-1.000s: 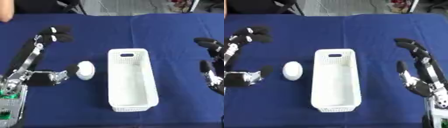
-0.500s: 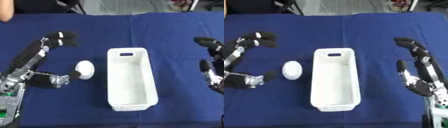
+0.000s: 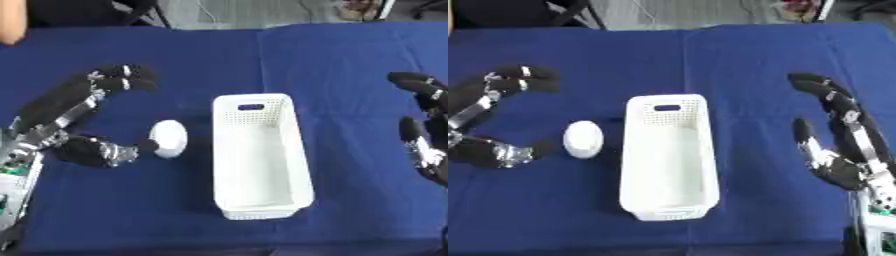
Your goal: Pick up objects on the table and place them in the box.
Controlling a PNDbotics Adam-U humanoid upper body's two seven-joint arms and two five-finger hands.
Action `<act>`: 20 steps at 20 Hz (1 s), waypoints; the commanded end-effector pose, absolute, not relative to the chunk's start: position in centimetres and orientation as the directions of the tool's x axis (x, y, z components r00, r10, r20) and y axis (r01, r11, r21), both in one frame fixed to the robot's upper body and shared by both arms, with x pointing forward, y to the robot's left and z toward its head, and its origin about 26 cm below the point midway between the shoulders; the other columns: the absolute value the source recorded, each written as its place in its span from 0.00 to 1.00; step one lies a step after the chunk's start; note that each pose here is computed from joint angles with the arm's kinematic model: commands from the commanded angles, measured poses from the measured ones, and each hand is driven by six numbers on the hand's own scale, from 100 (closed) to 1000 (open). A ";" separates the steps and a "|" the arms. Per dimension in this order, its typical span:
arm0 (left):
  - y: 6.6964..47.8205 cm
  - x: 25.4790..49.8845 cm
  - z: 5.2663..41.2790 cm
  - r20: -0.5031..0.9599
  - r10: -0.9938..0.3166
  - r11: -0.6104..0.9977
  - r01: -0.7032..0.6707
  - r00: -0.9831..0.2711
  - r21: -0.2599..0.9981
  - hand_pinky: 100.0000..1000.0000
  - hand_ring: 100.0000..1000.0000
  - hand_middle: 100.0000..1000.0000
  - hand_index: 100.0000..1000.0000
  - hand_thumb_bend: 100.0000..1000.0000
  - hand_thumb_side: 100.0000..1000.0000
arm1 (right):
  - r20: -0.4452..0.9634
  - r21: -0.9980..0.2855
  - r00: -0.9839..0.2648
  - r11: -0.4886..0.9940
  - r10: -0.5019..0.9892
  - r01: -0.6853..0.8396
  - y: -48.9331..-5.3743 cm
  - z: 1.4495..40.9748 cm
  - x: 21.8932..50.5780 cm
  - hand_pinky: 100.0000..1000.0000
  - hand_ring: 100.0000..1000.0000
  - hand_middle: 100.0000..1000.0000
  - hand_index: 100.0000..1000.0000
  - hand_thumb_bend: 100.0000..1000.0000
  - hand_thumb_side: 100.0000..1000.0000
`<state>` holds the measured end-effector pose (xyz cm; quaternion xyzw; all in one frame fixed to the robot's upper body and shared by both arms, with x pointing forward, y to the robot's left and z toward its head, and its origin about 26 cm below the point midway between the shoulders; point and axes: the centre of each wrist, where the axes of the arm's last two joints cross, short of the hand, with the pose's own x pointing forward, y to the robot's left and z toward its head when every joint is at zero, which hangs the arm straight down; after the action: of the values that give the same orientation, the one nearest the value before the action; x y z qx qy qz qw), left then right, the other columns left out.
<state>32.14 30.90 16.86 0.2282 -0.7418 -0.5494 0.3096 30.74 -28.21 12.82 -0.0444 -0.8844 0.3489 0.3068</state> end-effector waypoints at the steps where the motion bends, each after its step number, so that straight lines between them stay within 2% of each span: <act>1: 31.7 33.4 16.8 0.195 -0.706 0.236 0.032 -0.681 0.971 0.65 0.71 0.84 0.83 0.73 0.70 | 0.492 -0.660 -0.821 0.739 0.290 -0.134 -28.3 13.2 30.7 1.00 0.89 0.83 0.85 0.07 0.50; 12: 30.5 38.4 14.2 0.305 -0.732 0.281 0.138 -0.609 0.950 0.65 0.70 0.87 0.81 0.65 0.75 | 0.498 -0.661 -0.819 0.737 0.286 -0.144 -28.3 12.9 30.7 1.00 0.89 0.83 0.85 0.06 0.50; 20: 28.5 39.9 13.2 0.341 -0.733 0.312 0.155 -0.588 0.937 0.67 0.70 0.88 0.80 0.63 0.76 | 0.502 -0.659 -0.817 0.737 0.284 -0.149 -28.3 12.7 30.7 1.00 0.89 0.83 0.85 0.06 0.50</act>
<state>39.61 28.66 12.31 0.1976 -0.6984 -0.5492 0.4142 30.73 -28.17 12.22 -0.0367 -0.8816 0.3503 0.3142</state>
